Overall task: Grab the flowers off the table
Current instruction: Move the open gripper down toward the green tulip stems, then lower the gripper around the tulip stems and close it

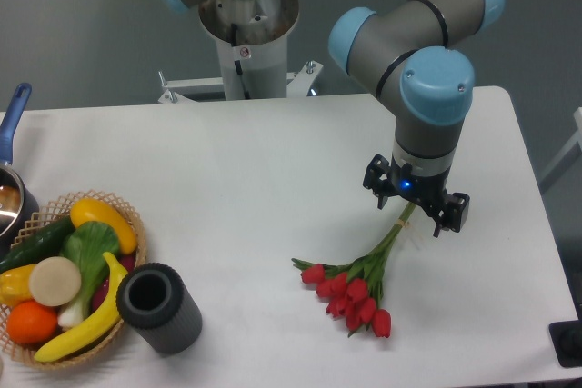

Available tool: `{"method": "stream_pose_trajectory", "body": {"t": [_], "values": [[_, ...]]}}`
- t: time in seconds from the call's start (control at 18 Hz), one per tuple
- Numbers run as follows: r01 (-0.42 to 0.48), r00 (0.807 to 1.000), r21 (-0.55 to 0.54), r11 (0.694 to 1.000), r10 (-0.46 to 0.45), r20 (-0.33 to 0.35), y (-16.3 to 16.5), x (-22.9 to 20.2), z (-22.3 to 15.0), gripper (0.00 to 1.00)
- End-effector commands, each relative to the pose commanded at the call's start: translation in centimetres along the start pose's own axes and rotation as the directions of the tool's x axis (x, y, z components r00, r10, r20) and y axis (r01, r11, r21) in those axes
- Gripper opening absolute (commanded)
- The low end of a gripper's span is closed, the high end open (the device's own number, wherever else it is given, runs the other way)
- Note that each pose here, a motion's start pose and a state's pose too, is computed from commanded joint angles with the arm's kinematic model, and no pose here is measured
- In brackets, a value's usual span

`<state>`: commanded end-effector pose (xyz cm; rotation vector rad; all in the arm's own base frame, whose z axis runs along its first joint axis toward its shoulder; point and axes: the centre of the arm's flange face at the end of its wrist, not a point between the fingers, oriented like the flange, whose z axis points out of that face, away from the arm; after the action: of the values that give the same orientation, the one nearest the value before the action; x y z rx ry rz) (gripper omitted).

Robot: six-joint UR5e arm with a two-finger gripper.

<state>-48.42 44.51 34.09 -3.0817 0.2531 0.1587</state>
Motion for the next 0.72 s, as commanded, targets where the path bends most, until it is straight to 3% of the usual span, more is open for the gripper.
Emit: {"method": "stream_pose_trajectory", "body": {"t": [0.17, 0.44, 0.72], "values": [[0.005, 1.000, 0.001, 1.000, -0.005, 0.001, 0.5, 0.6, 1.7, 1.00], [0.002, 0.996, 0.038, 0.999, -0.005, 0.090, 0.6, 2.9, 4.6, 1.00], [-0.032, 0.997, 0.016, 0.999, 0.031, 0.069, 1.2, 3.7, 6.8, 1.00]]}}
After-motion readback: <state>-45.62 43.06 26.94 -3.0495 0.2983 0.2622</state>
